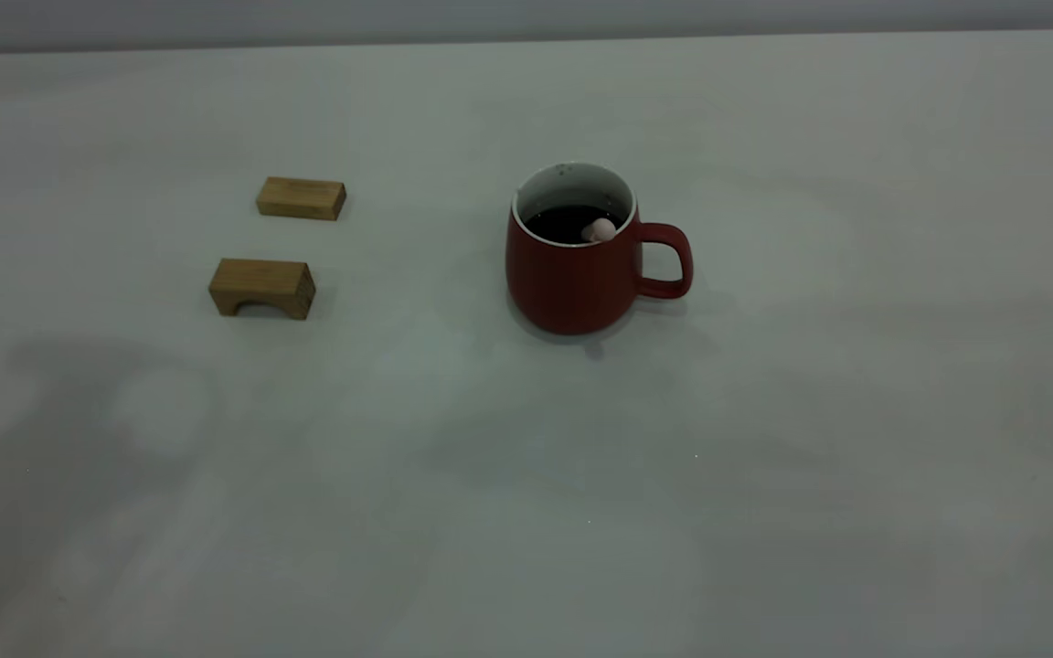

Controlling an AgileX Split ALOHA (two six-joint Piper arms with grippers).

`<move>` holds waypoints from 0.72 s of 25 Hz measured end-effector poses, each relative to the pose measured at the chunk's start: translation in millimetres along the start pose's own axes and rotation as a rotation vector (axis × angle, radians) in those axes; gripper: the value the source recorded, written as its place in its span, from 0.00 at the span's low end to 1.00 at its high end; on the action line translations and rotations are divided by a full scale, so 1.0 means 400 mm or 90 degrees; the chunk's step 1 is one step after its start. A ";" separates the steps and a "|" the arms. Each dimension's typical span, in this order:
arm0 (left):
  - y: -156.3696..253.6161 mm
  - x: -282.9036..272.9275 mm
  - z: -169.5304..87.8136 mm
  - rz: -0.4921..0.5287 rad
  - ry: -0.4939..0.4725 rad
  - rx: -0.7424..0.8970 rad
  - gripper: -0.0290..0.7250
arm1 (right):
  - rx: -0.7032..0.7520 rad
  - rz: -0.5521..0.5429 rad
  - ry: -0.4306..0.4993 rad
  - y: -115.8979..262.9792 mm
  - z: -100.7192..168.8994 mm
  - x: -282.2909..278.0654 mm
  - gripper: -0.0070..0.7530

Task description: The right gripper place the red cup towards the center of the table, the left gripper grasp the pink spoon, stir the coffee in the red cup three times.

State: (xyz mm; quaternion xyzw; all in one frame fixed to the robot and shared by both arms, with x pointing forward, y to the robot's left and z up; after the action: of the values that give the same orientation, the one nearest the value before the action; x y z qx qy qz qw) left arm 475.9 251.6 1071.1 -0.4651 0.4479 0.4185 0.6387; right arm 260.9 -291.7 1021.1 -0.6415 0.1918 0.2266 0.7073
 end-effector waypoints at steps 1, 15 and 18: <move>0.032 -0.003 0.004 -0.001 -0.002 0.000 0.49 | 0.000 0.000 0.000 0.000 0.000 0.000 0.78; 0.464 0.027 0.029 -0.141 0.020 -0.016 0.49 | 0.000 0.000 0.000 0.000 0.000 0.000 0.78; 0.511 0.036 0.024 -0.213 0.019 -0.048 0.49 | 0.000 0.000 0.000 0.000 0.000 0.000 0.78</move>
State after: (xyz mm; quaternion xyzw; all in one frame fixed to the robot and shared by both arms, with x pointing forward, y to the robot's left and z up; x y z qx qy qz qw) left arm 286.9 306.9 1014.1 -0.5628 0.3573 0.3162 0.6749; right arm 260.9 -291.7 1021.1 -0.6415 0.1918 0.2266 0.7073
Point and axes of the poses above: a point on each arm's last joint axis where the gripper is mounted, x pointing out along that axis toward the gripper, z along the wrist's bending axis when the last joint is at zero, y = z × x, the point moved 3 cm from there along x, pointing out along that axis toward the gripper, and after that the axes turned 9 degrees about x, right-handed, at the moved point
